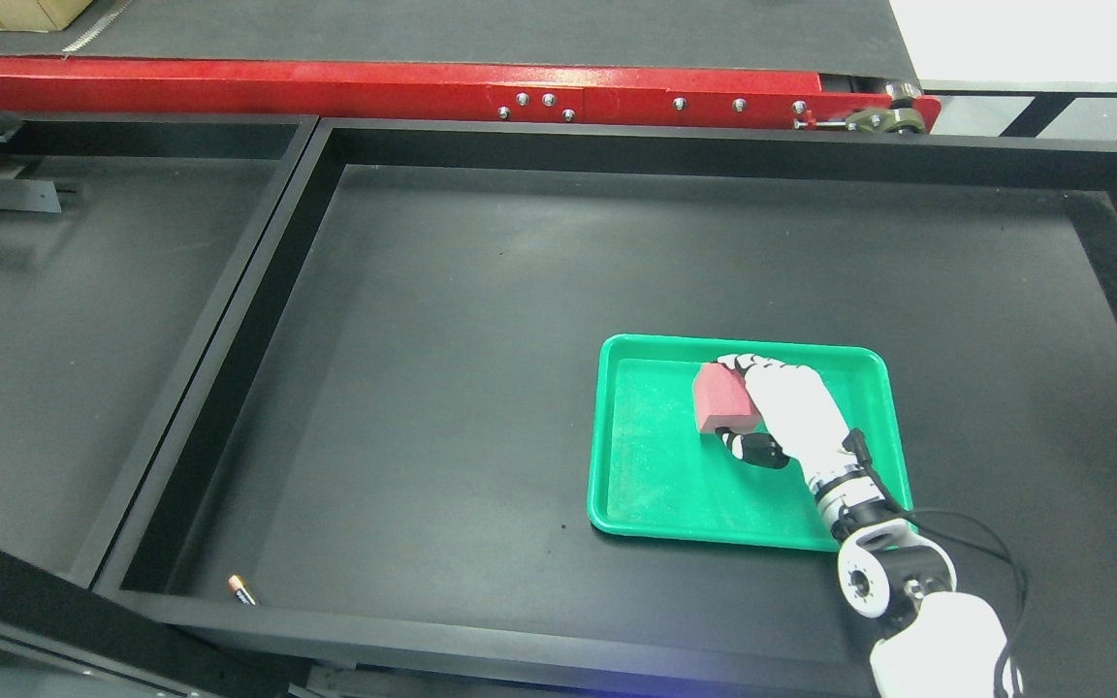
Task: Pick pink block from left shelf to tray
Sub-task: 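Lift the pink cube out of the green tray with the right hand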
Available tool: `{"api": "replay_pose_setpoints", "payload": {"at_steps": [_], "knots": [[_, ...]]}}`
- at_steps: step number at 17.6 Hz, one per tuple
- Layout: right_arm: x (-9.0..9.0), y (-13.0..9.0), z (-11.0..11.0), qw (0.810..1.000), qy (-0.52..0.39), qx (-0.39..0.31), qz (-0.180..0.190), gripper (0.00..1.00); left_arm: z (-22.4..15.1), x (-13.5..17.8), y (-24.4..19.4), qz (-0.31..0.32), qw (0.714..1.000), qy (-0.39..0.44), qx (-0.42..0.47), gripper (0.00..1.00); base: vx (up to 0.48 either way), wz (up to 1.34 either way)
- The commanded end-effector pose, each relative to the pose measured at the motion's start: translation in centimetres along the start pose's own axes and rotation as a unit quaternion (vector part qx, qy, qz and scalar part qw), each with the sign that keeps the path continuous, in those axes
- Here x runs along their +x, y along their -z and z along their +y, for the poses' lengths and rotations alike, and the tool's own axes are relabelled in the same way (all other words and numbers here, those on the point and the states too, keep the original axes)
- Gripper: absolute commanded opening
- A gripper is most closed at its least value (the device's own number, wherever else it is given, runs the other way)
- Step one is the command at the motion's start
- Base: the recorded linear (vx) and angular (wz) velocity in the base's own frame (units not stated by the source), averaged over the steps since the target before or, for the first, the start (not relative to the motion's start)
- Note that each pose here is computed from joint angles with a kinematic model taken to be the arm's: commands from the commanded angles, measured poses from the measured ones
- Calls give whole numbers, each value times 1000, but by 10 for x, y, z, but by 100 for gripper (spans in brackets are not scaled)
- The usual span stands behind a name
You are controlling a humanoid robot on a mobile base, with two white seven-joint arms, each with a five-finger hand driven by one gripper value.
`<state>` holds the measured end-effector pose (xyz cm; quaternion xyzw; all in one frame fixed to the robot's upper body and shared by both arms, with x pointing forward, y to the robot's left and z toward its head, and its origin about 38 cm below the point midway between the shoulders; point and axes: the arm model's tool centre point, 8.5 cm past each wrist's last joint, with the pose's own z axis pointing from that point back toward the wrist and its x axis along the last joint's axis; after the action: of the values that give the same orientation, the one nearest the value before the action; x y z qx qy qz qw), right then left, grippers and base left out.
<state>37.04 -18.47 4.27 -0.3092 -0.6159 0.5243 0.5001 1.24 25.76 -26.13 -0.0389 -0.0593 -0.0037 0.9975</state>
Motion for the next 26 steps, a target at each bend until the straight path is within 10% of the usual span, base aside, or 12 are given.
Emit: {"api": "replay_pose_setpoints", "payload": {"at_steps": [1,9,26], "knots": [[-4,-32,-46,982,-9,-185,-18,3,10,-7,-2,2,1000,1,8,100,0,0],[1,-72,-41,963,8,-270,-17,3,10,-7,-2,2,1000,1,8,100,-50,57],[-29,-88,-60,941,65,-333,14,3,10,-7,-2,1,1000,1,8,100,-158,426]]}}
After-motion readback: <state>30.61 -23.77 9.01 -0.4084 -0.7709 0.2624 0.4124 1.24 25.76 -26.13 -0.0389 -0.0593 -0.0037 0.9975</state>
